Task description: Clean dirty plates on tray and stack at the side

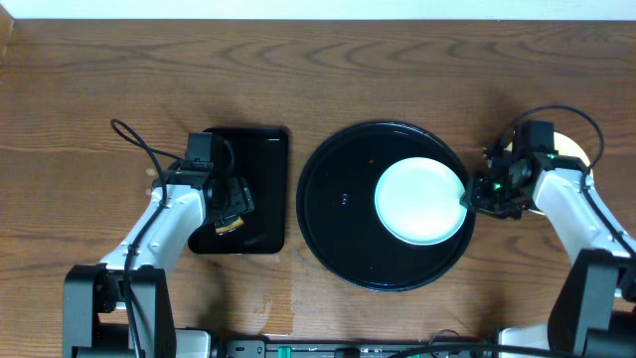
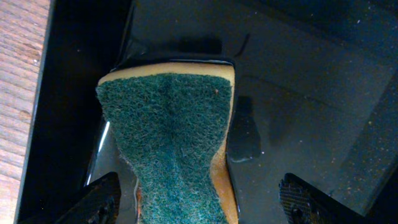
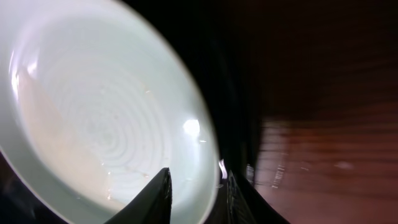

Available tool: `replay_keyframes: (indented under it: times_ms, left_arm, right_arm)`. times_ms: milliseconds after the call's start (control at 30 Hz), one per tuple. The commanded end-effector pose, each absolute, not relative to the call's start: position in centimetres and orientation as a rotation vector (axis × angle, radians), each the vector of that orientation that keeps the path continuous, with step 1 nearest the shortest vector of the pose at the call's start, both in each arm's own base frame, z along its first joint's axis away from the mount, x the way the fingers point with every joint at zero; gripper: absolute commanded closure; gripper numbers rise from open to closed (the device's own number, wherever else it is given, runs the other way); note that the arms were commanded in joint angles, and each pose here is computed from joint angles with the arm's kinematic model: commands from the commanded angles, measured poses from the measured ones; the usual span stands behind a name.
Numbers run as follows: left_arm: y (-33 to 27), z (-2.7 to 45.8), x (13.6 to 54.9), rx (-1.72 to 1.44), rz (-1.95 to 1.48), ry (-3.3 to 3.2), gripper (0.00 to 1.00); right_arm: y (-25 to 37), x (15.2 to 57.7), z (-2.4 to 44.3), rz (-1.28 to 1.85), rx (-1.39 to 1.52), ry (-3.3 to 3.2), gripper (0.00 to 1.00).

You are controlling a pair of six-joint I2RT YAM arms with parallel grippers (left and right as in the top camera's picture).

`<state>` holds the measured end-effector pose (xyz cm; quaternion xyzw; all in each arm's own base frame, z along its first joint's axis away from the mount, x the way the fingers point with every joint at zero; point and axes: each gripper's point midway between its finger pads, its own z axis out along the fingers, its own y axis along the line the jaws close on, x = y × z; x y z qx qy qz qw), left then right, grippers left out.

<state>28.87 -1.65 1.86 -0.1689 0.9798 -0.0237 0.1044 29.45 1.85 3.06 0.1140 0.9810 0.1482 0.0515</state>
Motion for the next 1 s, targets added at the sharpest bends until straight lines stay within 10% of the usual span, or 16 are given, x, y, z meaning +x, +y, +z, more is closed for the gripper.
replay_keyframes:
  times_ms: [0,567,967]
  left_arm:
    - [-1.5,1.7,28.6,-0.487,-0.063,2.899,0.18]
    - [-1.6,1.7,28.6,-0.487,-0.064,2.899,0.18]
    - [-1.5,1.7,28.6,-0.487,-0.063,2.899,0.18]
  right_arm:
    - [3.2,29.8,3.0,0.566,0.272,2.981,0.76]
    - [6.0,30.1,2.6,0.782,0.021,2.929,0.78]
    - [1.6,29.7,6.0,0.363,0.192,2.91,0.78]
